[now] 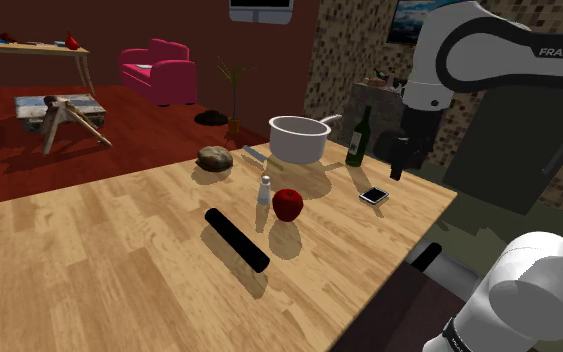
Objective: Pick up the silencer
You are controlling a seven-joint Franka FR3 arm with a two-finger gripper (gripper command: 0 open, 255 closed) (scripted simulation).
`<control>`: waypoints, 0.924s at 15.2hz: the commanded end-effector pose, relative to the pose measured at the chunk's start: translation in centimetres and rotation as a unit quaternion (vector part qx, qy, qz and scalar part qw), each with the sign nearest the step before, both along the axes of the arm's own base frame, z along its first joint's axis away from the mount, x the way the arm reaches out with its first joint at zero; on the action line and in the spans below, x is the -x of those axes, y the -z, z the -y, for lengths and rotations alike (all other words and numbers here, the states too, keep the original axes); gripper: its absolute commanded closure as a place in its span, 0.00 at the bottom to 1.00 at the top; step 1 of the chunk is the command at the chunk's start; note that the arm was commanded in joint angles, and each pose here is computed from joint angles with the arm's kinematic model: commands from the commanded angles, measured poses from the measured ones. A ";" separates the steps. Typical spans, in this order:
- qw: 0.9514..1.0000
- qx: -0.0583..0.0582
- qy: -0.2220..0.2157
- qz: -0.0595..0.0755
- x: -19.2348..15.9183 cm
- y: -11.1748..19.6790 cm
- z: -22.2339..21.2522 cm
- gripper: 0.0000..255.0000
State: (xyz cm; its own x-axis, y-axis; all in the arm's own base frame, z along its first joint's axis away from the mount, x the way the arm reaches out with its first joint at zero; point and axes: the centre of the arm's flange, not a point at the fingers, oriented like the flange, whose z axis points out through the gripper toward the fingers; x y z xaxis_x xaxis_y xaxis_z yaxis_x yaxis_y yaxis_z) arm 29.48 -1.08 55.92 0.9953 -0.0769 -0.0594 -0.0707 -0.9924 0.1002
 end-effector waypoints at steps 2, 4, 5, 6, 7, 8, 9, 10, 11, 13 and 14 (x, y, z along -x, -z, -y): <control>1.000 -0.002 0.001 0.001 -0.7 0.7 -0.7 0.00; 1.000 -0.005 0.002 0.003 -2.2 2.2 -2.2 0.00; 1.000 -0.006 0.003 0.004 -3.0 2.9 -2.9 0.00; 1.000 -0.008 0.004 0.005 -3.7 3.7 -3.6 0.00; 1.000 -0.009 0.004 0.007 -4.5 4.4 -4.4 0.00; 1.000 -0.011 0.005 0.008 -5.2 5.1 -5.1 0.00; 1.000 -0.013 0.006 0.009 -6.0 5.8 -5.8 0.00; 1.000 -0.014 0.006 0.010 -6.7 6.5 -6.6 0.00; 1.000 -0.016 0.007 0.011 -7.5 7.2 -7.3 0.00; 1.000 -0.019 0.009 0.013 -9.0 8.6 -8.8 0.00; 1.000 -0.020 0.009 0.014 -9.8 9.3 -9.5 0.00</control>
